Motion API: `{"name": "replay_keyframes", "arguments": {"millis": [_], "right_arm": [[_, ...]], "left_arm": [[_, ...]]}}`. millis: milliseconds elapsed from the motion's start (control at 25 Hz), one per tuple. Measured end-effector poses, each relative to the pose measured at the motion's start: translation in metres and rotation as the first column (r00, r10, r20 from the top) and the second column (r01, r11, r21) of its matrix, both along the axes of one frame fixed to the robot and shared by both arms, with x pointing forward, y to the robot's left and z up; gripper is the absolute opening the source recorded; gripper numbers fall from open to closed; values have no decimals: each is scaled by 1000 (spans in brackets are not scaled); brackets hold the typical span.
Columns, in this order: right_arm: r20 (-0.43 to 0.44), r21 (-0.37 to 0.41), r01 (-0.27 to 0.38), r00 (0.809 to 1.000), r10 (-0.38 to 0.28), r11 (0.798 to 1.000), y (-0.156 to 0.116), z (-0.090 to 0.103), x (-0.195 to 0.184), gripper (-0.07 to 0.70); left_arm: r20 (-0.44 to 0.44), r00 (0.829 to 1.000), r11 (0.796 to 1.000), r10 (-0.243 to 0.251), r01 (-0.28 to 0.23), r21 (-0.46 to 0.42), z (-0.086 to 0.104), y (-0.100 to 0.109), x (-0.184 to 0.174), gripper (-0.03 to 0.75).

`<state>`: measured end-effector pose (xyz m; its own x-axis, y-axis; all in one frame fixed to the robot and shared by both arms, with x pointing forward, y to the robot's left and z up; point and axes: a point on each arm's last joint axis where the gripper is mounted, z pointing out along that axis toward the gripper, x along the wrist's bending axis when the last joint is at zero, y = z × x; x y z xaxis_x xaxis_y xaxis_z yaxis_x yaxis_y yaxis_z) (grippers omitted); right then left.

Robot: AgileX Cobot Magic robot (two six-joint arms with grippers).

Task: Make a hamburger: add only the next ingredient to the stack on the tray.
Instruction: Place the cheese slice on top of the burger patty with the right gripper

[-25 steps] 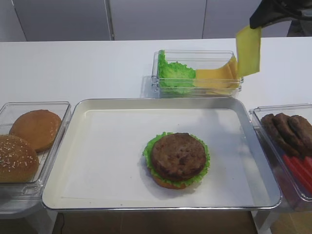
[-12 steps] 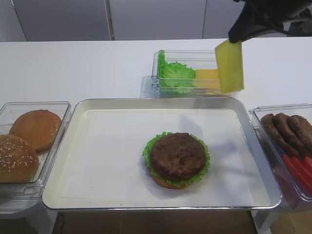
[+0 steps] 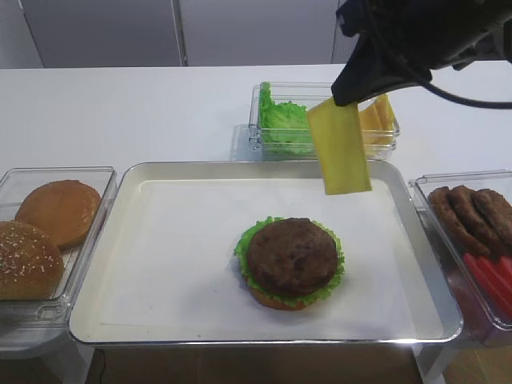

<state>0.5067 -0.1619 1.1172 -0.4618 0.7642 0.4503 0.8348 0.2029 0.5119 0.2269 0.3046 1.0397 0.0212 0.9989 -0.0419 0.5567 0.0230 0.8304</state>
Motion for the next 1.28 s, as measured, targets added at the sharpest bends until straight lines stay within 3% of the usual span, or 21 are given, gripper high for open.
{"name": "replay_keyframes", "arguments": {"millis": [600,1000,1280], "right_arm": [[-18,43,-188,982,189,981,54,4,-42,39],[-23,29,-217,976,218,976,62,3,-49,39],[-26,-20,-232,972,232,972,59,0,-50,39]], "left_arm": [[0,1000,1000,0,0,0,0,0,0,356],[0,1000,1000,0,0,0,0,0,0,356],[0,1000,1000,0,0,0,0,0,0,356]]}}
